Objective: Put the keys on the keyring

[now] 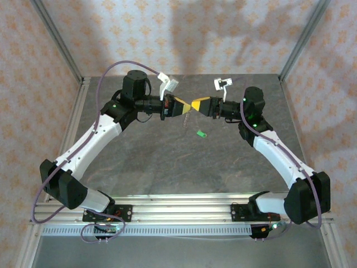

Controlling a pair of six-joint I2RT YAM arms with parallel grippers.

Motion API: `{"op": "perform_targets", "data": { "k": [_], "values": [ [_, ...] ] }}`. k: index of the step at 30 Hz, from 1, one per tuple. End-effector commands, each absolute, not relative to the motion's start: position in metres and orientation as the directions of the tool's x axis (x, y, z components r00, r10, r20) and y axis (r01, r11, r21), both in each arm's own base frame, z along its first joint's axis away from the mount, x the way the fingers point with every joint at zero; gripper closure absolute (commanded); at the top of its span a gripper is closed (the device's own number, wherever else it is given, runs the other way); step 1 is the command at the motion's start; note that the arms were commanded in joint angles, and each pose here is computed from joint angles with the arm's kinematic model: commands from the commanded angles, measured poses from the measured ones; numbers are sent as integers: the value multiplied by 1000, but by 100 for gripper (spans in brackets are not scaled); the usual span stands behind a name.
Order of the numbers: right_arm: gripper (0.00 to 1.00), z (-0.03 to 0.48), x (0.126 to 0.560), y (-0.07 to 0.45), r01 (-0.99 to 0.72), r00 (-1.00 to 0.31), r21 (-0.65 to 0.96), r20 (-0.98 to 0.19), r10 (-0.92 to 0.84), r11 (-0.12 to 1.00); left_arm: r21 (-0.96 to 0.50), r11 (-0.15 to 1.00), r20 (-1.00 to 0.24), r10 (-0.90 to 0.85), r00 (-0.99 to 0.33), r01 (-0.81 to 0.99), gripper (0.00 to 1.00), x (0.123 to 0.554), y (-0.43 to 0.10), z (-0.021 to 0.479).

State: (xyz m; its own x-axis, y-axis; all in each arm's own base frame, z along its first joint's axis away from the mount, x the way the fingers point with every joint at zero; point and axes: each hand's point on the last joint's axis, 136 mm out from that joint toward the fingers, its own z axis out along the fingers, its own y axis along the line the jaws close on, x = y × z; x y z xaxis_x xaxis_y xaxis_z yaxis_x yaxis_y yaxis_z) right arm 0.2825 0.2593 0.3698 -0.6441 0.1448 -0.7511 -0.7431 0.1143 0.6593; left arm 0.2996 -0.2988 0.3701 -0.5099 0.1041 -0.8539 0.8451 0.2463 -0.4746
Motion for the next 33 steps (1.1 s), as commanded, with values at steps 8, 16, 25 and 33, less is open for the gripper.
{"op": "perform_targets", "data": {
  "k": [8,16,25,33],
  "values": [
    [90,373,270,268,-784,-611,617,-786,93,65,-428,215,-885,95,-455,878,100,300,-299,389],
    [100,370,269,268,-782,-615,620,-784,84,62,-427,219,-886,94,-454,878,100,300,-299,389],
    [100,372,299,255,-752,-581,625,-778,238,207,-463,356,-877,-51,-477,812,82,327,-285,403],
    [100,387,323,246,-716,-552,651,-750,365,254,-542,473,-835,-205,-511,695,33,348,-267,416]
  ]
}}
